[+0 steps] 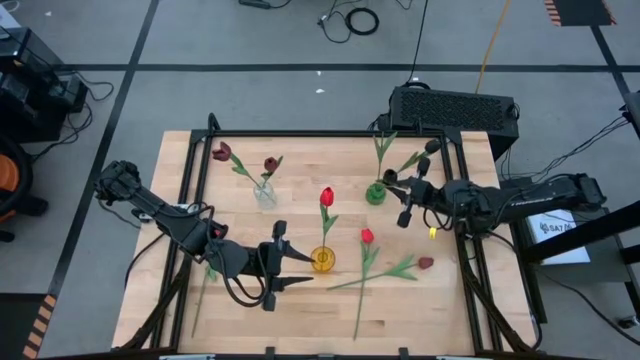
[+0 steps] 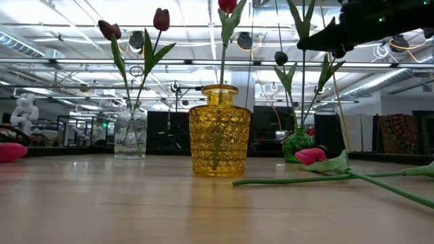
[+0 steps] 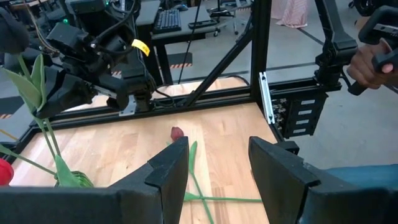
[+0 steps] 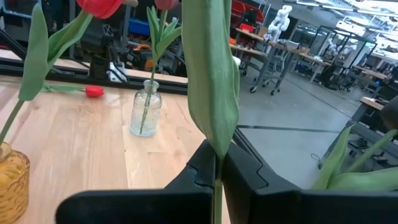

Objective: Sort flowers into vase by color
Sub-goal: Put the black flower into the green vase

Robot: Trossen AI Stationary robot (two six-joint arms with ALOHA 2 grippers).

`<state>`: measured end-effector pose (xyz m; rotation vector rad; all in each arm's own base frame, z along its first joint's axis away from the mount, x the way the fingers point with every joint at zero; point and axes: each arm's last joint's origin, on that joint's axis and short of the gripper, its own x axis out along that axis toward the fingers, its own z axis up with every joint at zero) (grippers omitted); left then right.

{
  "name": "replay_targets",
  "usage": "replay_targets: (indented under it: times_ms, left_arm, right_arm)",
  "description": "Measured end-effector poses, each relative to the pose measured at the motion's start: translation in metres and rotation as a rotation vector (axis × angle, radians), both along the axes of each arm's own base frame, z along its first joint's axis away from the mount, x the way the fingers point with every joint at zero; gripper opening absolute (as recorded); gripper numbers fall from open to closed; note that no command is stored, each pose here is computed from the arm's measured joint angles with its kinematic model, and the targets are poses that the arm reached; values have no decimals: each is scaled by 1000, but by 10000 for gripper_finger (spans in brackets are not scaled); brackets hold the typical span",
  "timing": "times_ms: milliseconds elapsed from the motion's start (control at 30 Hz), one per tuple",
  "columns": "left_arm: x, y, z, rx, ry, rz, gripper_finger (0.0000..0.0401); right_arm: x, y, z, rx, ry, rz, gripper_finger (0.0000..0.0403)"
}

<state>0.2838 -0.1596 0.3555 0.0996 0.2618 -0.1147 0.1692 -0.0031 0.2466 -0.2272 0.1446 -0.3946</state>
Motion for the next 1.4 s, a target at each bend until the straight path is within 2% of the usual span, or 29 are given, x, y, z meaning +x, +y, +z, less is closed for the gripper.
replay_targets:
  times_ms: [267, 633, 800, 1067, 1267, 1400]
  left_arm:
    - [-1, 0, -2, 7, 18, 1, 175]
    - [0, 0, -2, 7, 21, 1, 175]
    - [0, 0, -2, 6, 21, 2, 175]
    - [-1, 0, -2, 7, 23, 1, 175]
    - [-1, 1, -4, 16, 40, 2, 175]
    - [-1, 0, -4, 15, 41, 2, 175]
  right_arm:
    - [2, -1, -2, 10, 11, -10, 23]
    - [0, -11, -10, 123, 40, -86, 81]
    - [-2, -11, -15, 162, 75, -95, 128]
    - [-10, -7, -14, 236, 67, -89, 226]
    - [-22, -2, -3, 296, 90, -78, 292]
    - [-31, 2, 9, 363, 144, -72, 320]
